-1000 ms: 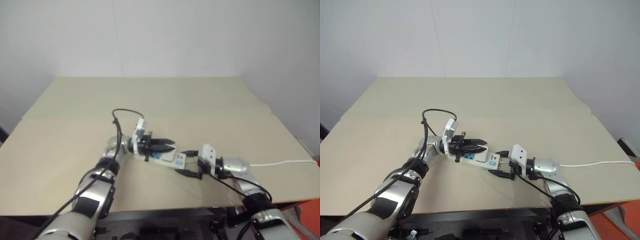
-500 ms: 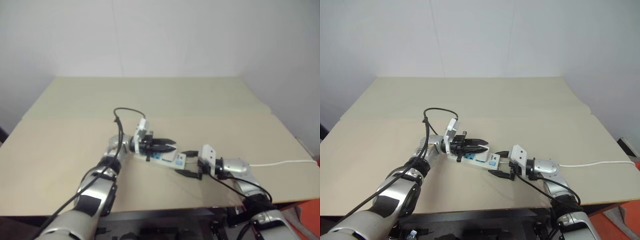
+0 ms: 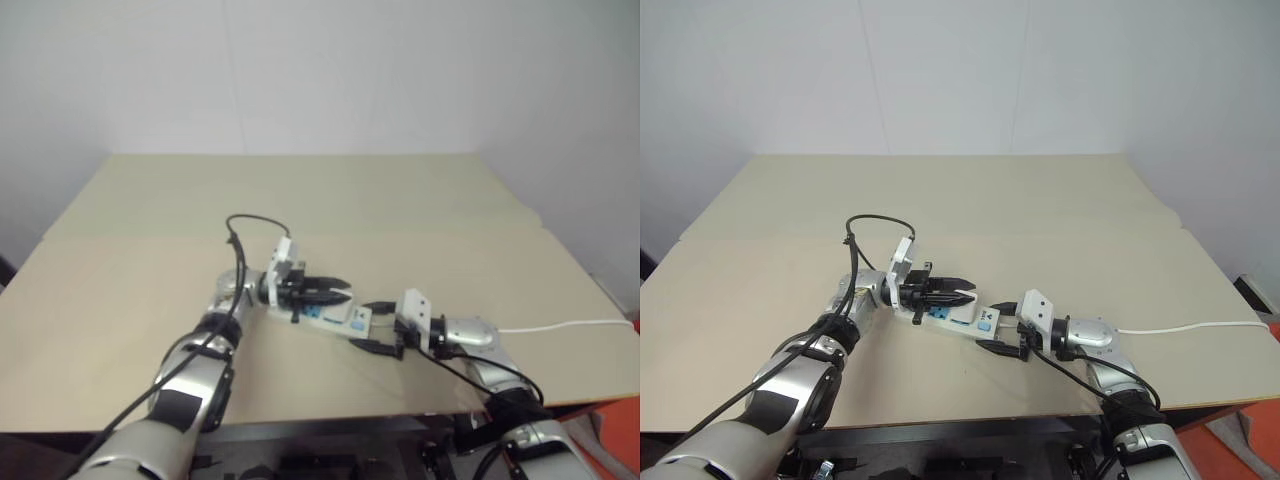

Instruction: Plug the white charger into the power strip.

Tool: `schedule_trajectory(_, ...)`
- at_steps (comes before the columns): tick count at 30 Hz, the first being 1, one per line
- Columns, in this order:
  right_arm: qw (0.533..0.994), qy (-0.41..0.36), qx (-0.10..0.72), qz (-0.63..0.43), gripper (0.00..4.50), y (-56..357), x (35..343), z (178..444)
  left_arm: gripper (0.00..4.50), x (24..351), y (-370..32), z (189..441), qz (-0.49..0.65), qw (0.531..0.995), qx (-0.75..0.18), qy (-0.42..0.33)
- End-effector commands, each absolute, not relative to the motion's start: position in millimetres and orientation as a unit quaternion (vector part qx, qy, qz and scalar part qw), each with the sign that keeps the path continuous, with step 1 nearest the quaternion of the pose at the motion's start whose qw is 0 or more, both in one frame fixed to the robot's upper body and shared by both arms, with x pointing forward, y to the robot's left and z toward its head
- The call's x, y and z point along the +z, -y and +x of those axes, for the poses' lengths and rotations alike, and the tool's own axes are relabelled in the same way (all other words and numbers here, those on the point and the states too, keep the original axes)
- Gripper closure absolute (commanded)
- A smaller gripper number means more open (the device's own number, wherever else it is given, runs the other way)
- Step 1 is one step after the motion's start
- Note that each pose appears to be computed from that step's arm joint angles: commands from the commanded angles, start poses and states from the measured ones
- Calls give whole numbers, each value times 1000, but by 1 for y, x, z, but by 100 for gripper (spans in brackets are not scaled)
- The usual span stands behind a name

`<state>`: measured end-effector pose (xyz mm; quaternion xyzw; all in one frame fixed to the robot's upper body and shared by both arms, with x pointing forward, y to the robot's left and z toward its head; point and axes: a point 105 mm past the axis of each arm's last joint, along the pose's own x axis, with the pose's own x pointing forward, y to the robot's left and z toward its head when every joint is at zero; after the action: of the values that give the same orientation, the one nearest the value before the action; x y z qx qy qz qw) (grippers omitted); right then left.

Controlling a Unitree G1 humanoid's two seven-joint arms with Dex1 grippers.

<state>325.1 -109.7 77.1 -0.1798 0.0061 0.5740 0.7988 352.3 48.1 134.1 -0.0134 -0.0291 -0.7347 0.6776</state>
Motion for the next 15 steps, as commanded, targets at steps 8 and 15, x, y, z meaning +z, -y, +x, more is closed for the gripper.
schedule_trajectory(8, 779, -41, 598, -184, 105, 104, 57, 314, 352, 119, -62, 348, 39, 673, -738, -1)
schedule_trajectory(15, 778, -42, 599, -186, 105, 102, 56, 313, 352, 118, -68, 351, 43, 680, -731, -12)
